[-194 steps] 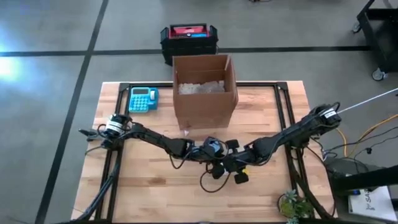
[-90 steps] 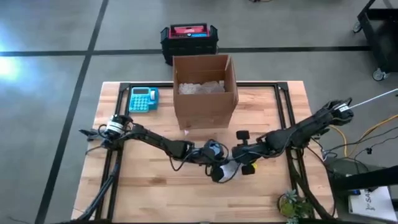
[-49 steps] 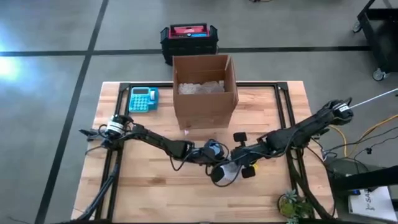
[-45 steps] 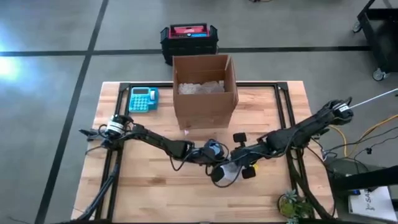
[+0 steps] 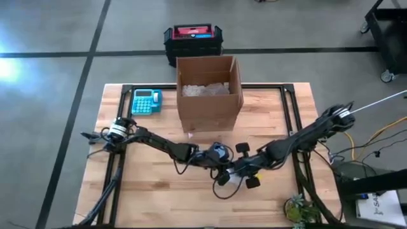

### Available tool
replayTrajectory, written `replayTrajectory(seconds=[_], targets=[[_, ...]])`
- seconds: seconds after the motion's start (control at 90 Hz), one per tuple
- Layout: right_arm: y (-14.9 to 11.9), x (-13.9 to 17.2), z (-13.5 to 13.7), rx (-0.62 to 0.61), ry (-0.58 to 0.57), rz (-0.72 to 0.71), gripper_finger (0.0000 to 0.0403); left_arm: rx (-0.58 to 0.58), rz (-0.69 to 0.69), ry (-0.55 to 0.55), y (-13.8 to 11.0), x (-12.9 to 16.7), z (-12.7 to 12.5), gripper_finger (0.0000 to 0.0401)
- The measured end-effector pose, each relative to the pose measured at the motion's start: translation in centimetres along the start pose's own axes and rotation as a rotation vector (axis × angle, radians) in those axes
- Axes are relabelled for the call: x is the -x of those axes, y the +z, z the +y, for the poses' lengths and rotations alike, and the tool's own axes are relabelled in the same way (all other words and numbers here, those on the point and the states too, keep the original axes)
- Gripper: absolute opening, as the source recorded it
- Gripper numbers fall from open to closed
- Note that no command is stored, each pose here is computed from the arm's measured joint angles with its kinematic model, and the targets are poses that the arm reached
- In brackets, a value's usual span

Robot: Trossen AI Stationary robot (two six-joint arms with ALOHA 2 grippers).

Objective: Wrap mug
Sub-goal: Wrap the purple mug with bubble wrap

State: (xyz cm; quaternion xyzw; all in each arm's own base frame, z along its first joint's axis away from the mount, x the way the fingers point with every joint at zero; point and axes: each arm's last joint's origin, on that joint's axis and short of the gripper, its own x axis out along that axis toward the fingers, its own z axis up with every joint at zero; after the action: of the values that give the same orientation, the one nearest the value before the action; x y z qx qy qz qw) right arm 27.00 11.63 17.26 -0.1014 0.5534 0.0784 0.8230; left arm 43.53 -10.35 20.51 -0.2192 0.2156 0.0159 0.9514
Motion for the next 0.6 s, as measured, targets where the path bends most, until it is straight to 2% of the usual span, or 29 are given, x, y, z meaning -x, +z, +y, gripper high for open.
replayTrajectory(seconds=[0.178,0.322,0.444,0.6], targets=[[0.0,-0.1,0.0,0.005,0.005,-0.001,0.0014,-0.006,-0.020,-0.049,1.4,1.6,-1.7,0.0001],[0.0,0.1,0.0,0.016,0.009,-0.009,0.0014,0.005,0.103,-0.116,0.3,1.9,-2.3,0.0001],[0.1,0.4,-0.1,0.017,0.009,-0.013,0.0014,0.018,0.153,-0.087,-0.3,1.8,-2.0,0.0001],[0.7,0.9,0.0,0.017,0.019,-0.029,0.0014,-0.005,0.107,-0.072,0.0,1.5,-1.7,0.0001]])
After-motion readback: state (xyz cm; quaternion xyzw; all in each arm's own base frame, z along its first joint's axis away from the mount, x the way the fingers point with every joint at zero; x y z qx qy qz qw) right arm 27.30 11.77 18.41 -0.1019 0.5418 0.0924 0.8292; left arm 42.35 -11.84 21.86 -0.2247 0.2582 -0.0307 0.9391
